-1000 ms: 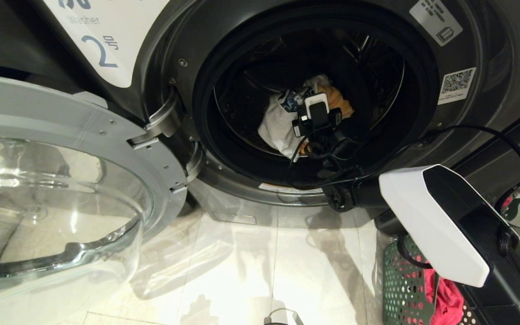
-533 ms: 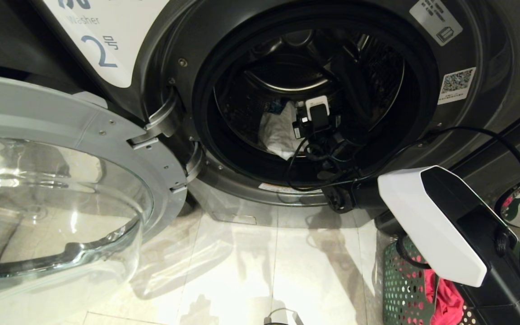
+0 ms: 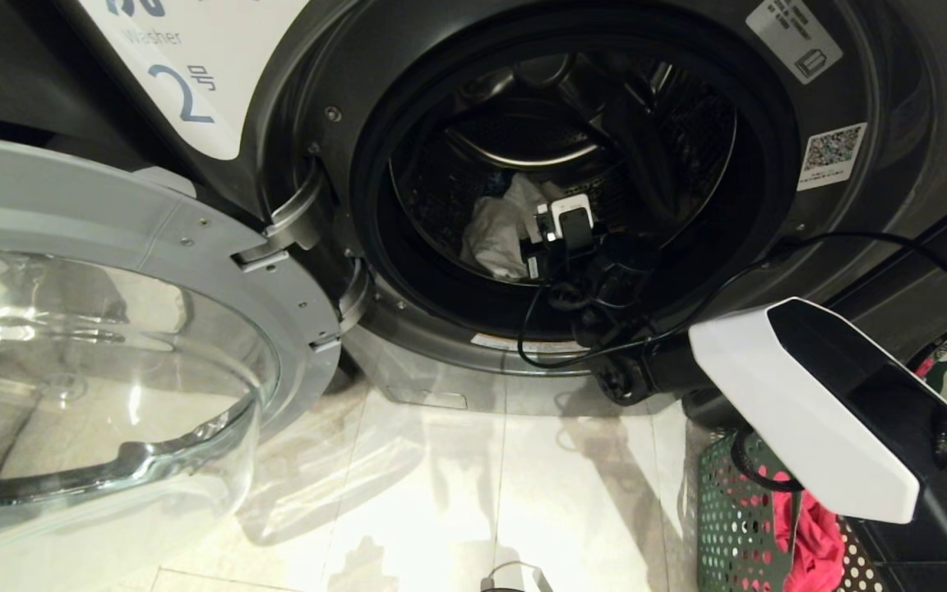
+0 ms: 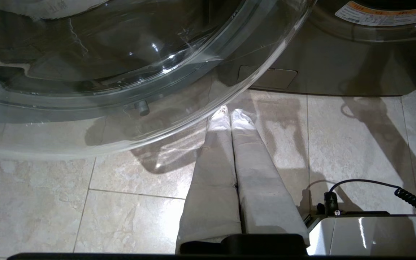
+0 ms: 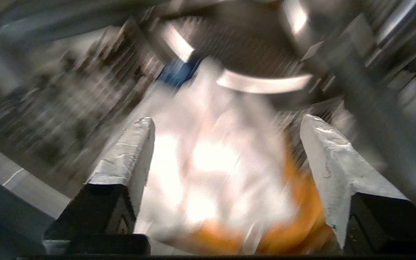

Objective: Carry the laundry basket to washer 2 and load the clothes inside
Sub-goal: Place the clothes into the washing machine

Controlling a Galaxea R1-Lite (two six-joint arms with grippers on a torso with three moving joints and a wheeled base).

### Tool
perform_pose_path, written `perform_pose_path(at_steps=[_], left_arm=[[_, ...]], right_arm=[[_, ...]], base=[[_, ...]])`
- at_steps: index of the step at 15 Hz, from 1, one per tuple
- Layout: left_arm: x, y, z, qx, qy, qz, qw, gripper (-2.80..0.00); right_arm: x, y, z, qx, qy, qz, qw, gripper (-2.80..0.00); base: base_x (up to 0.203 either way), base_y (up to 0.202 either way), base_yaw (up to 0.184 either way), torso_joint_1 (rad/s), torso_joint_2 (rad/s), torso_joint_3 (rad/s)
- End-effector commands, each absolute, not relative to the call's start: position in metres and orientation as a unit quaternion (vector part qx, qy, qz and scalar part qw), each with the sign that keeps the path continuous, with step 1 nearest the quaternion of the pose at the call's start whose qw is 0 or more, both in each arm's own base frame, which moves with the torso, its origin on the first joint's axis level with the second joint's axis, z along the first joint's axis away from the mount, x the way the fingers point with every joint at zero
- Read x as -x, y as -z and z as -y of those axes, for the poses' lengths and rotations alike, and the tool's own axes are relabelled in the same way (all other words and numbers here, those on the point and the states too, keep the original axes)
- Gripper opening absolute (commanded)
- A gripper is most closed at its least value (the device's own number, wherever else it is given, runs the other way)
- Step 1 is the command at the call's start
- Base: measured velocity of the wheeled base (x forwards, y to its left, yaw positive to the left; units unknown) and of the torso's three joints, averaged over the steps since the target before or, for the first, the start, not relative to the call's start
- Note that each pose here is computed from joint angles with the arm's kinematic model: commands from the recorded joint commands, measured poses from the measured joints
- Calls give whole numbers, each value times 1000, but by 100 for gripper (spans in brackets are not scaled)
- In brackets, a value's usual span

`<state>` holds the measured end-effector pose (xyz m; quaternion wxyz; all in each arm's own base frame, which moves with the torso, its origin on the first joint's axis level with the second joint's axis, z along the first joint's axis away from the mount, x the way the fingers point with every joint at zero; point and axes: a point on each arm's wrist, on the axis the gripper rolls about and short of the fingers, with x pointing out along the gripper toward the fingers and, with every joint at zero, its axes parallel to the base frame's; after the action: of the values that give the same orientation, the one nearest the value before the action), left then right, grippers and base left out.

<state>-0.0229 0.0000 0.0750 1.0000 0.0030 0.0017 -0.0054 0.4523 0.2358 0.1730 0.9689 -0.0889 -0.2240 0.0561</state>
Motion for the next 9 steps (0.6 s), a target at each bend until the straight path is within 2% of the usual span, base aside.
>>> perform_pose_path(at_steps=[1, 5, 7, 9], left_arm=[[23, -75, 0, -3, 5, -2, 1000, -280], [23, -75, 0, -3, 5, -3, 1000, -280], [23, -75, 0, -3, 5, -2, 1000, -280], [23, -75, 0, -3, 5, -3, 1000, -280]], right_arm=[[-426, -202, -233, 69, -73, 212, 972, 0], [-345, -244, -217, 40, -130, 122, 983, 0], [-293, -245, -202, 37, -167, 40, 984, 0], [-241, -232, -181, 44, -198, -78, 976, 0]], base=[[0, 0, 0, 0, 0, 0], [0, 0, 0, 0, 0, 0], [0, 0, 0, 0, 0, 0], [0, 0, 0, 0, 0, 0]])
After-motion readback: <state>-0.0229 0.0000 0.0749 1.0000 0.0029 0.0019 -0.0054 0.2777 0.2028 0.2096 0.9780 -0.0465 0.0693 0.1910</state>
